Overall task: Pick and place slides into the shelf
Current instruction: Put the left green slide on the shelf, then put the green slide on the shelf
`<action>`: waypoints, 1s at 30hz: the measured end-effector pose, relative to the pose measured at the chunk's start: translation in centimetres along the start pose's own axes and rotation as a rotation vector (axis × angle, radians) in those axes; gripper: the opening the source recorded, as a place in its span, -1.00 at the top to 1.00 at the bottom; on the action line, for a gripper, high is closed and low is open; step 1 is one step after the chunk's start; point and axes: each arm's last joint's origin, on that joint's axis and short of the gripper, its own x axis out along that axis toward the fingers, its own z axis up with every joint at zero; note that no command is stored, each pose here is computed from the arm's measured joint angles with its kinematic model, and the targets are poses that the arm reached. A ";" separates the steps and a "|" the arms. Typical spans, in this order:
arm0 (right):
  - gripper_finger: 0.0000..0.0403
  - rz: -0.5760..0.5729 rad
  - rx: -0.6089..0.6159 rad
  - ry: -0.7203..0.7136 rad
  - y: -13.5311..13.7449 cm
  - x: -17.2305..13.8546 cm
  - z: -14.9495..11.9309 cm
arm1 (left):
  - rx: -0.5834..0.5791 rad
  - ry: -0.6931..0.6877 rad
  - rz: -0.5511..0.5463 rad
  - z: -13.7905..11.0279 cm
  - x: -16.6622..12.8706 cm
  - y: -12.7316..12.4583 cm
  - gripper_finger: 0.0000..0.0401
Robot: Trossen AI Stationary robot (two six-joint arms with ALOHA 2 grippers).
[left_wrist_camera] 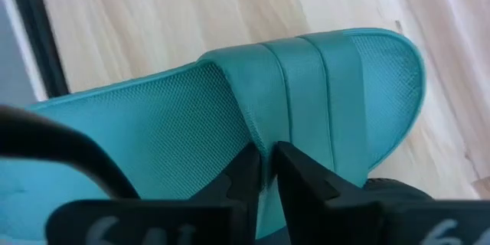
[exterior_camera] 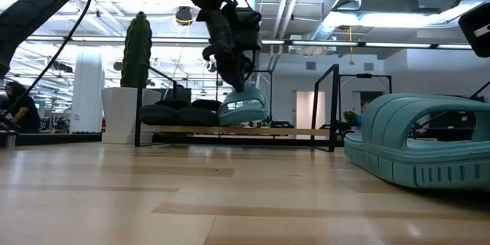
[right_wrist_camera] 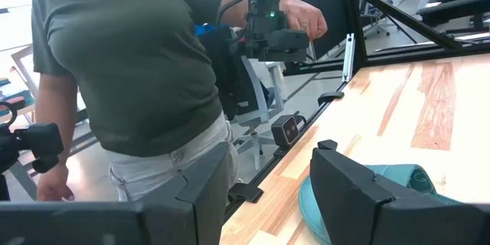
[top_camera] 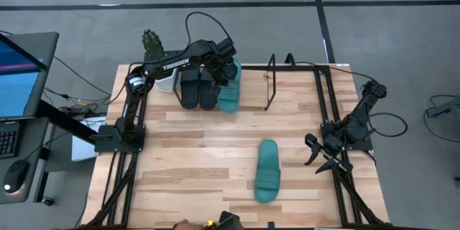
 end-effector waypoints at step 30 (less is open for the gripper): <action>0.16 0.000 0.000 0.000 0.0 0.0 0.0 | -0.115 0.145 0.121 0.9 -1.7 -1.8 0.36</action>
